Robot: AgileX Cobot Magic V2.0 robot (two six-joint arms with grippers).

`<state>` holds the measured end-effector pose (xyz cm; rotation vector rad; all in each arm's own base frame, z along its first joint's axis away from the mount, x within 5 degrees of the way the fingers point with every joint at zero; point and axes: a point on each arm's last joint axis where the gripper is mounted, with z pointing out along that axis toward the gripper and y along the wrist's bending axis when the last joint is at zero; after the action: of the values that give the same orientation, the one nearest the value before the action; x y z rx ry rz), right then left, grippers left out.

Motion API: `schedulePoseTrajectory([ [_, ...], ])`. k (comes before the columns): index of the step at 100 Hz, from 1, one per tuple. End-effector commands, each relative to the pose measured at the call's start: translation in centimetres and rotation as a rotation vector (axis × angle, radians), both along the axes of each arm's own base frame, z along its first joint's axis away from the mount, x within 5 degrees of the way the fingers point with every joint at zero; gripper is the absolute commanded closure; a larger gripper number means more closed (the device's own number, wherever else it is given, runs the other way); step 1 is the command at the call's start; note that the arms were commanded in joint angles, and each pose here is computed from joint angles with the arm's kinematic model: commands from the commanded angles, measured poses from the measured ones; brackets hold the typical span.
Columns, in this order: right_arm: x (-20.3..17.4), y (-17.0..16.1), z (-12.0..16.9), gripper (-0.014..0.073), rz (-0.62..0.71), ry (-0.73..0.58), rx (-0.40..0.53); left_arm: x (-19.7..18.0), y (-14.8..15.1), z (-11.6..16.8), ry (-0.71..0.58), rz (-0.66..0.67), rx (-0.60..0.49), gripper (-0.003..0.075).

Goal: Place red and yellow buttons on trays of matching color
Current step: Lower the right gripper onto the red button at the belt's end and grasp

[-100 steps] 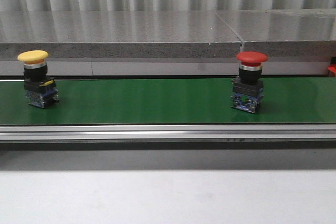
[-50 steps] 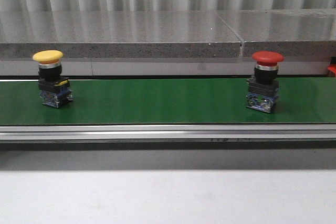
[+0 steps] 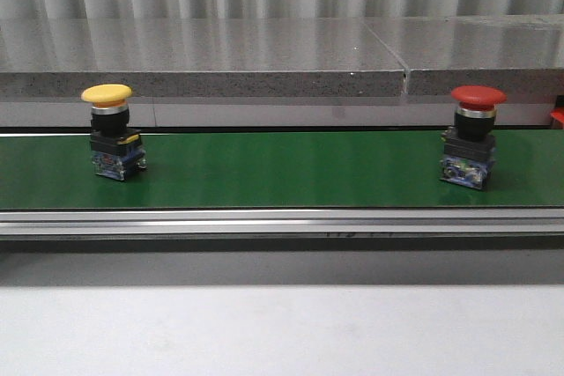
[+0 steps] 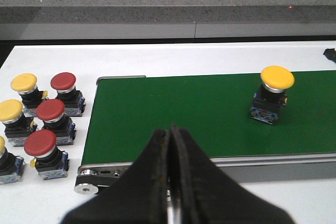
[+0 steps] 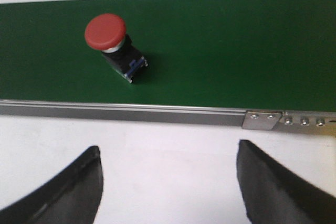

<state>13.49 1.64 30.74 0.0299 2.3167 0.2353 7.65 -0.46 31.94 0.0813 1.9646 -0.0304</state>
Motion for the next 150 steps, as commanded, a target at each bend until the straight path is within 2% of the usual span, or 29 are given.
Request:
schedulePoseTrajectory([
  [1,1.5,0.2,0.7,0.0055,0.02,-0.033,-0.003,0.2,-0.1,1.4,-0.093,-0.007,-0.019,0.0741],
  [41,8.3,0.7,0.3,0.0055,0.113,0.089,-0.044,0.2,-0.1,1.4,-0.093,-0.007,-0.019,0.0741],
  [69,12.4,2.5,-0.6,0.0055,0.206,0.149,-0.063,0.2,-0.1,1.4,-0.093,-0.007,-0.019,0.0741],
  [110,16.4,2.9,-2.3,0.0062,0.209,0.17,-0.106,0.2,-0.1,1.4,-0.093,-0.007,-0.019,0.0741],
  [117,16.7,2.9,-2.8,0.0106,0.21,0.182,-0.112,0.2,-0.1,1.4,-0.093,-0.007,-0.019,0.0741],
  [135,16.3,2.7,-3.0,0.0324,0.218,0.232,-0.125,0.2,-0.1,1.4,-0.093,-0.007,-0.019,0.0741],
  [150,16.6,2.6,-1.6,0.0363,0.224,0.222,-0.139,0.2,-0.1,1.4,-0.093,-0.007,-0.019,0.0741],
])
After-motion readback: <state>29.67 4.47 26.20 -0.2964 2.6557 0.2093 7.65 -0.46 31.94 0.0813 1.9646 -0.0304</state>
